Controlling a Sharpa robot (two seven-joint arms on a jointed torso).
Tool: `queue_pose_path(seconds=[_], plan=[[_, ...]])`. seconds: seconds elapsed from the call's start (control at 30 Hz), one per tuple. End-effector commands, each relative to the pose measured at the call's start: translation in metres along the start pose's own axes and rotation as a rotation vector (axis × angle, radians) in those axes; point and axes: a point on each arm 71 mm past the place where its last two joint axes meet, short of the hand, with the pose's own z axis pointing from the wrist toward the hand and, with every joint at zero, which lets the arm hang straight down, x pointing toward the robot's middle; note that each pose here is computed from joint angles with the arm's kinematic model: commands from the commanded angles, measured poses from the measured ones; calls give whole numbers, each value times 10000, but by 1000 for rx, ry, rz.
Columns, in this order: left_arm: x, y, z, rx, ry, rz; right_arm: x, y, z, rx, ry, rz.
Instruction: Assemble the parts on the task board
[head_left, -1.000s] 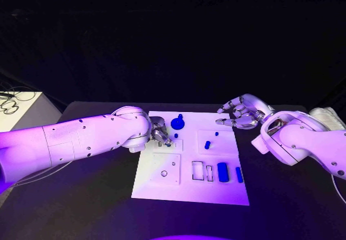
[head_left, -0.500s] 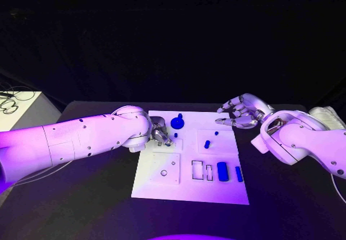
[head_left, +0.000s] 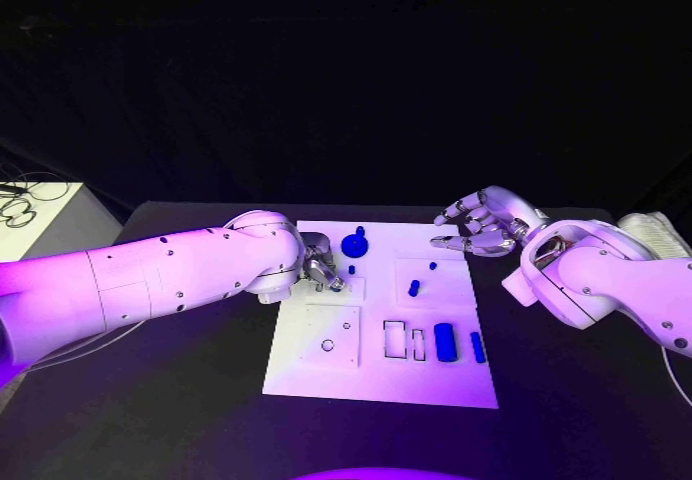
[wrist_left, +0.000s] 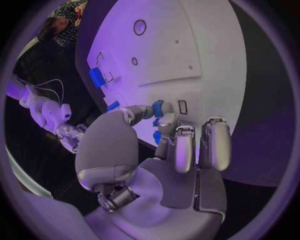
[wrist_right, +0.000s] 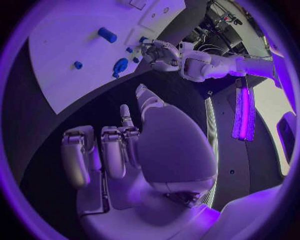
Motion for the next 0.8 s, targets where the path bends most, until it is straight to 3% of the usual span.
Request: queue_pose_path(seconds=[0.03, 0.4, 0.8], plan=[[46, -29, 22, 5, 33, 14, 14, 6, -3, -7, 14, -4], [114, -43, 73, -3, 62, 20, 14, 7, -7, -8, 15, -4], [116, -31, 83, -7, 66, 20, 12, 4, -4, -8, 15, -4]])
